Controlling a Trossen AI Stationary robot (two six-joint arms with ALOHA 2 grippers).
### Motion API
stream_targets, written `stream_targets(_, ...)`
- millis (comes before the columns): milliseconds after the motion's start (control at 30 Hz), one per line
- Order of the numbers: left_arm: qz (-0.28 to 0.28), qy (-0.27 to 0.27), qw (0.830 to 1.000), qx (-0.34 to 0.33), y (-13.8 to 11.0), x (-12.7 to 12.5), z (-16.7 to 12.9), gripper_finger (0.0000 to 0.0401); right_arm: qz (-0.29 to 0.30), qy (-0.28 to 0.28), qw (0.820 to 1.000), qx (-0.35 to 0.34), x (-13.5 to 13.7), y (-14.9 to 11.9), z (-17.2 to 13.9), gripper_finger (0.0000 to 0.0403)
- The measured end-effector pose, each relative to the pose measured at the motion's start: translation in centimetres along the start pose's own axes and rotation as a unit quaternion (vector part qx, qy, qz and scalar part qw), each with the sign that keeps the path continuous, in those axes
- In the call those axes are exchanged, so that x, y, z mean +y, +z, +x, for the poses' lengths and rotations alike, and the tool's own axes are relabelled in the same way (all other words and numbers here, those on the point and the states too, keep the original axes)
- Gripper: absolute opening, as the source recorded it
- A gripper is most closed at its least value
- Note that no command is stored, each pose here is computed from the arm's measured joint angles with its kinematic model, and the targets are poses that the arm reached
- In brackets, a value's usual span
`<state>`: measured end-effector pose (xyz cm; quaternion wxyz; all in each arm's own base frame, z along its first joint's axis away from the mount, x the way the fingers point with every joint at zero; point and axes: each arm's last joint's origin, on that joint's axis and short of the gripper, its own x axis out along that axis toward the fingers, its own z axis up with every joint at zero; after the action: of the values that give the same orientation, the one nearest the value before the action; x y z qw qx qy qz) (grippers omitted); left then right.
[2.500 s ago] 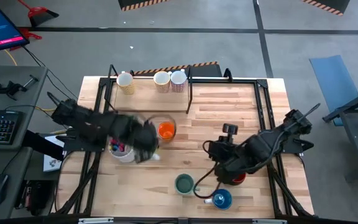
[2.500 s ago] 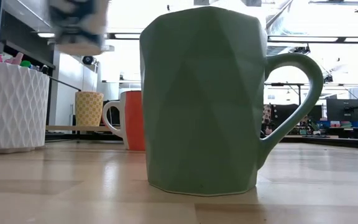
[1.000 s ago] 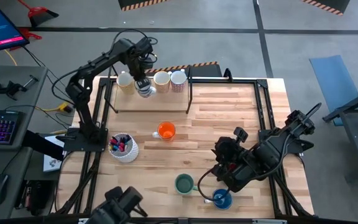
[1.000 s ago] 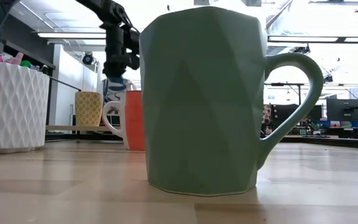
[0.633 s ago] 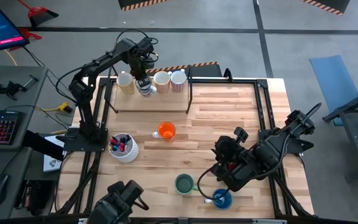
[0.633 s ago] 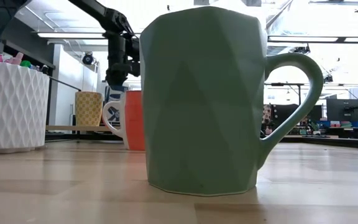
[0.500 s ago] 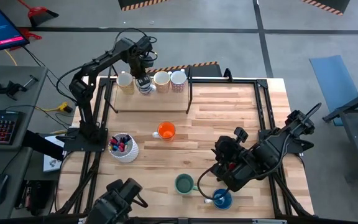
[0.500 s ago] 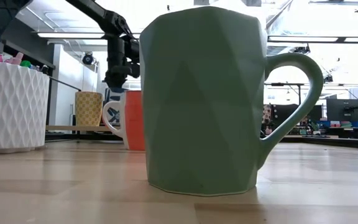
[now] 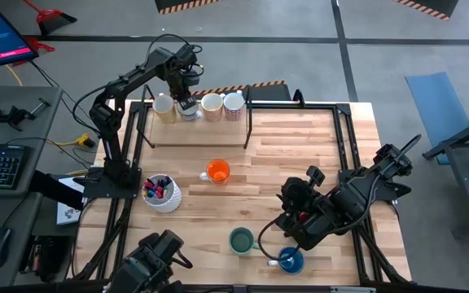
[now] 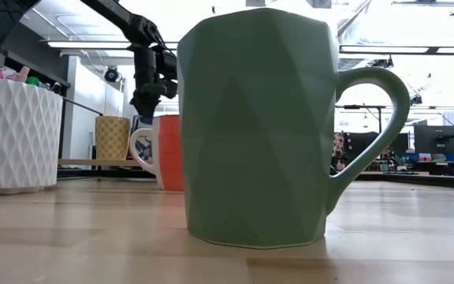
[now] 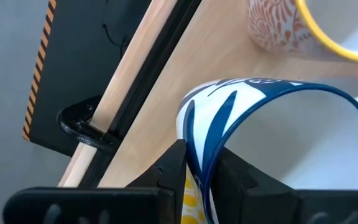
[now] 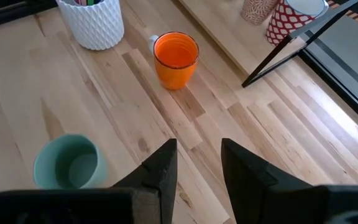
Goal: Place coffee mugs
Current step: Put the blue patterned mug on the shelf, then put the black mug on the shelf
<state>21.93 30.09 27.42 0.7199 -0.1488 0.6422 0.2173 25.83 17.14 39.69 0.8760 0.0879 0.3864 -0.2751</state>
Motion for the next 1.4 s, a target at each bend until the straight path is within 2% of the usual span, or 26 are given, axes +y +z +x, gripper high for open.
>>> stream_targets(333, 0.016, -0.009, 1.000, -0.007, 0.1, 0.0, 0.0, 0.0056, 0.009, 0.004, 1.000, 0.008, 0.0, 0.0, 0.0, 0.0103)
stream_targets(833, 0.016, -0.004, 1.000, -0.018, 0.2, 0.1, 0.0, 0.0097, 0.012, 0.013, 1.000, 0.016, 0.1, -0.1, 0.0, 0.0103)
stream_targets(1067, 0.018, -0.001, 1.000, -0.018, 0.1, 0.6, 0.0, 0.0102, 0.012, 0.013, 1.000, 0.016, 0.2, -0.1, 0.0, 0.0103)
stream_targets(1400, 0.030, 0.030, 0.999, -0.022, 0.1, 1.1, -1.3, 0.0102, 0.014, 0.016, 1.000, 0.016, 0.2, 0.0, 0.0, 0.0103)
